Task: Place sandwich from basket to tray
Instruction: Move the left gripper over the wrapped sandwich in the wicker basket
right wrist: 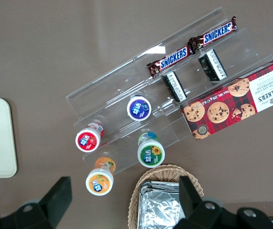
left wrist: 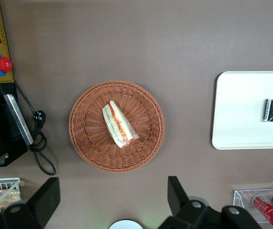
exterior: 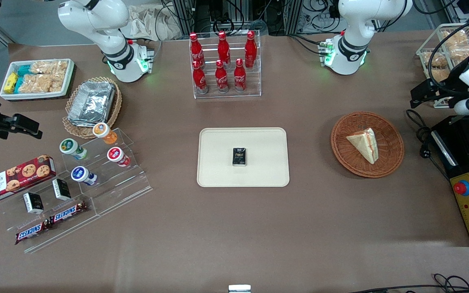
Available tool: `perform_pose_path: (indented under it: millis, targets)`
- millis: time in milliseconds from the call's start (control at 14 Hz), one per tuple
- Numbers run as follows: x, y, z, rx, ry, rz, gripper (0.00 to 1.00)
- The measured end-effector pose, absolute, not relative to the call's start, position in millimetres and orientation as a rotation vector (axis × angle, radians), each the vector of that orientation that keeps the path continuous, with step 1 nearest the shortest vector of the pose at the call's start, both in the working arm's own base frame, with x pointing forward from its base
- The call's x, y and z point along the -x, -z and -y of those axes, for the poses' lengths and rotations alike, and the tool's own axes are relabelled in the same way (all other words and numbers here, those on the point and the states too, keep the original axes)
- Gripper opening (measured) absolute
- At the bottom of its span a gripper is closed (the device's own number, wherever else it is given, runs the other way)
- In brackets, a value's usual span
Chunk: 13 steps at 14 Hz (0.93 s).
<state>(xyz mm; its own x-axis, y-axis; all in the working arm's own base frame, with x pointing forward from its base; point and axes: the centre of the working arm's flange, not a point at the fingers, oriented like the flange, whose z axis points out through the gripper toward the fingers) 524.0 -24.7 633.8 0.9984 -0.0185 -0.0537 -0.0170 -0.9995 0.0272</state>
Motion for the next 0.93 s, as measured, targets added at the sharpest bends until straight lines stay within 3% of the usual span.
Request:
perform_pose_path:
  millis: [357, 714, 929]
  targets:
    - [-527, -628, 24, -3.120, 0.102, -0.022, 1.00]
    - [-535, -610, 30, -3.092, 0.143, -0.542, 1.00]
    - [-538, -579, 31, -3.050, 0.093, -0.739, 1.00]
